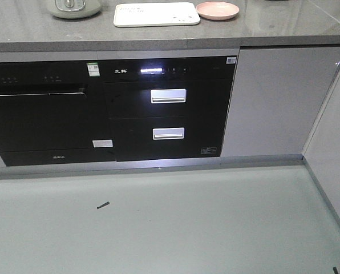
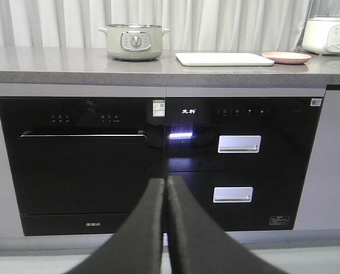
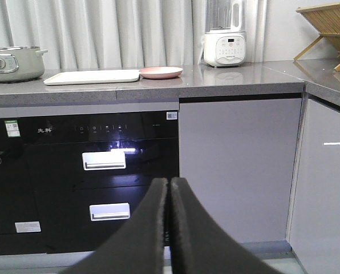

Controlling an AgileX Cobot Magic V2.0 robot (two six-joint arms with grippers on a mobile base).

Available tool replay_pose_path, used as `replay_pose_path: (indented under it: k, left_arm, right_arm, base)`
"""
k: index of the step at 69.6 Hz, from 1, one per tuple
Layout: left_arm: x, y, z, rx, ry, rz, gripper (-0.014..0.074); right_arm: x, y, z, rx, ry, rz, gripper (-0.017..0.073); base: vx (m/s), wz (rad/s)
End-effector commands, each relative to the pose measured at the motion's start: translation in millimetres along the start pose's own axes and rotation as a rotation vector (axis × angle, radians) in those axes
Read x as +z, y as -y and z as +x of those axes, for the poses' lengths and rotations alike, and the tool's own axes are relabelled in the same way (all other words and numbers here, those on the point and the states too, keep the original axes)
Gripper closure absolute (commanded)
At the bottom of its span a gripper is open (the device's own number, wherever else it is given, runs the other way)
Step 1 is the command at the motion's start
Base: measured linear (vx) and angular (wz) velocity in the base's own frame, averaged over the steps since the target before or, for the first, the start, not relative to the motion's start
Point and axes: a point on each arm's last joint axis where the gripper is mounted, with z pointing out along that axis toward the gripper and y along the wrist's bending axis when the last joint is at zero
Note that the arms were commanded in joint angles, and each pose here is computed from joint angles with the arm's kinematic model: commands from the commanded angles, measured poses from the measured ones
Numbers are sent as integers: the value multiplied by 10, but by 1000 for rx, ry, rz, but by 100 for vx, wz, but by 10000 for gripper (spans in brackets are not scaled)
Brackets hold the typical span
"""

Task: Transfer vegetables to tray and serve
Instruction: 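Drive the base forward toward the counter with the pot and tray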

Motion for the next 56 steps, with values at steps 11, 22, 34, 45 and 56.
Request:
replay_pose_path:
  k: [11, 22, 34, 45, 56]
  left_arm:
    - [-9, 9, -42, 0, 75, 12, 601]
    - [-9, 9, -42, 0, 75, 12, 601]
    - [-9, 9, -42, 0, 75, 12, 601]
    - [-9, 9, -42, 0, 75, 12, 601]
    - [-9, 9, -42, 0, 75, 12, 601]
  right_arm:
    - [-1, 7, -52, -10, 74, 9, 564]
    - [-1, 7, -52, -10, 74, 9, 564]
    - [-1, 7, -52, -10, 74, 9, 564]
    - [-1, 7, -52, -10, 74, 9, 564]
    - [-1, 7, -52, -10, 74, 9, 564]
  base:
    - [14, -1]
    - [13, -1]
    - [11, 0]
    - [10, 2]
    - [9, 4]
